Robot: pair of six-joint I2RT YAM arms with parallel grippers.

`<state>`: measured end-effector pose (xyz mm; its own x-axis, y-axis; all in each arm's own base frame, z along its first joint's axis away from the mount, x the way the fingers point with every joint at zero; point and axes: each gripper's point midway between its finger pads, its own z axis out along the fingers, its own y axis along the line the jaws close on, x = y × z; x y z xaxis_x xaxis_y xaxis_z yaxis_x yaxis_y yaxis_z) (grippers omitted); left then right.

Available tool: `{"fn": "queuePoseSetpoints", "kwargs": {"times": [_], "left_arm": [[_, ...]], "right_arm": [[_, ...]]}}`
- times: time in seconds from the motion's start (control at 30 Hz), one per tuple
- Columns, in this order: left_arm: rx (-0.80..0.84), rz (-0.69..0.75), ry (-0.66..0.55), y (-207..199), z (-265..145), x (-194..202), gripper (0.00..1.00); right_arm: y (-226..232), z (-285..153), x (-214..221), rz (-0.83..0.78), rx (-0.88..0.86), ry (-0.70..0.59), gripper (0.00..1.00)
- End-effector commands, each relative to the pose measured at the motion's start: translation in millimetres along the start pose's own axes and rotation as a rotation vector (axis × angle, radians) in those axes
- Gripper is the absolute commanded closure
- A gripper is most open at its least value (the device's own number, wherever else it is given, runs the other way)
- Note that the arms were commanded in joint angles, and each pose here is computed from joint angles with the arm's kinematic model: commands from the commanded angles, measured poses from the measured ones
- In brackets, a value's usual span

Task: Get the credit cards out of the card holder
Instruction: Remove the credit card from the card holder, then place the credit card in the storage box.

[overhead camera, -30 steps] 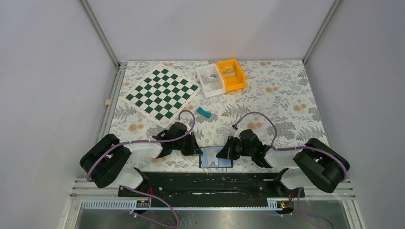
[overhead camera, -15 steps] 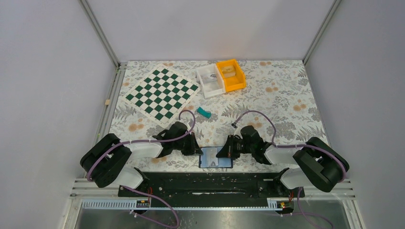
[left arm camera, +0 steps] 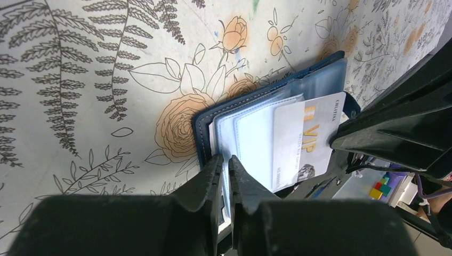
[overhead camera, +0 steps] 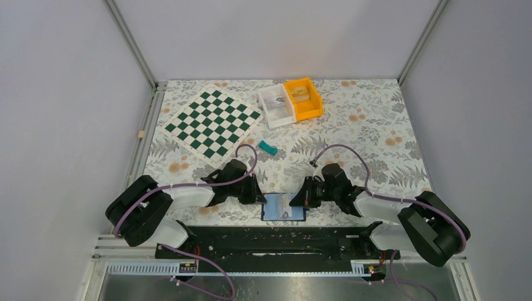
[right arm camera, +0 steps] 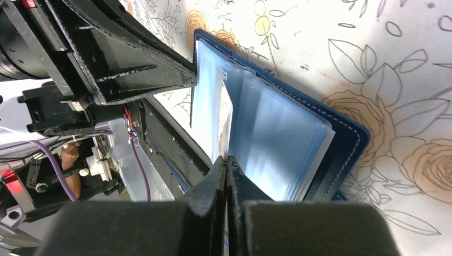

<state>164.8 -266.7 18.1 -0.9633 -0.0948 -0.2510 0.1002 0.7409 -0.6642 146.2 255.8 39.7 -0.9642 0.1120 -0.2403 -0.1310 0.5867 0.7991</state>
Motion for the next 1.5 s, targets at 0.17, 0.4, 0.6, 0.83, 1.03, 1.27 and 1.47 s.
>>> {"fn": "queuePoseSetpoints", "kwargs": {"times": [0.17,0.4,0.6,0.83,1.03,1.27,1.47], "left_arm": [[-0.178,0.02,0.02,37.8,-0.6,6.7,0.88],[-0.107,0.048,0.001,6.4,-12.4,-7.8,0.74],[-0.027,0.122,-0.037,-32.4,-31.9,-28.4,0.62],[0.171,0.302,-0.068,-98.7,-71.3,-45.6,0.45],[0.379,0.432,0.001,-141.2,-103.5,-31.6,0.43],[0.501,0.542,0.096,-160.2,-130.9,-11.4,0.42],[0.55,0.54,0.163,-162.6,-130.8,-1.9,0.43]], "right_arm": [[5.4,-18.9,-6.2,-0.035,0.01,-0.011,1.0],[17.7,-36.9,-12.0,-0.072,0.033,-0.036,1.0],[28.1,-47.1,-15.1,-0.09,0.035,-0.043,1.0],[57.6,-57.2,-11.8,-0.153,-0.077,-0.009,1.0],[94.2,-72.7,-4.3,-0.214,-0.229,0.041,1.0],[125.1,-84.0,6.4,-0.237,-0.419,0.105,1.0],[126.4,-84.1,9.3,-0.234,-0.443,0.124,1.0]]}}
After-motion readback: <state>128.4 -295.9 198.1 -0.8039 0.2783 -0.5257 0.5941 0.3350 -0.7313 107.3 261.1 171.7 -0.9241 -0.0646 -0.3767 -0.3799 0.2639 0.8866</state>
